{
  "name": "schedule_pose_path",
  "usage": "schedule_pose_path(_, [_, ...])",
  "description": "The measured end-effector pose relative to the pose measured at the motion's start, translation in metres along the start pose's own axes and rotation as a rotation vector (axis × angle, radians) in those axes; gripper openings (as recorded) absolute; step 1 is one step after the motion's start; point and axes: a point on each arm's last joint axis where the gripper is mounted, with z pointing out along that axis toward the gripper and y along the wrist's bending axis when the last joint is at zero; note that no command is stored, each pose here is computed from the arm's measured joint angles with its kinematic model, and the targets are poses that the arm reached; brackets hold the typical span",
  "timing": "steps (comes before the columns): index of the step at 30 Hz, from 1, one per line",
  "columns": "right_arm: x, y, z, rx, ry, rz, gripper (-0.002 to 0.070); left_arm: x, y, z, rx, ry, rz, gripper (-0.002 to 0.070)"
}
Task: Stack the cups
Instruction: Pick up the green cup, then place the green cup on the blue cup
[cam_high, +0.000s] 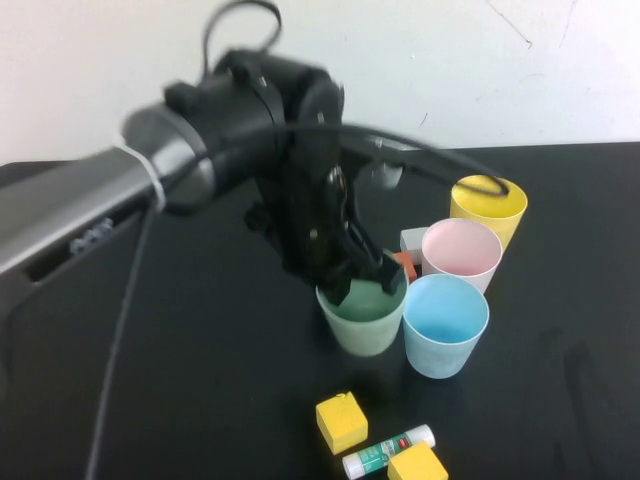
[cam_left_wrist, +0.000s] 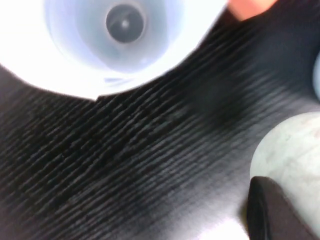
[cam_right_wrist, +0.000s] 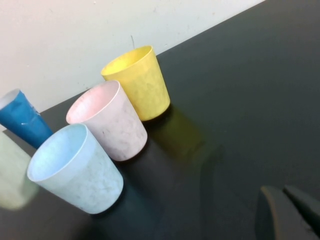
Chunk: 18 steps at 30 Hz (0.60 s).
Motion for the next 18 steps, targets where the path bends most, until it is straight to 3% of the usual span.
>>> schedule_pose_path(8, [0.000, 0.000, 0.000, 0.000, -0.002, -0.018, -0.0003, -0.007, -0.015, -0.053, 0.114, -0.084, 0.018, 0.0013])
schedule_pose_path(18, [0.000, 0.000, 0.000, -0.001, -0.001, -0.022, -0.0003, -0.011, -0.043, -0.051, 0.123, -0.125, 0.117, 0.0013])
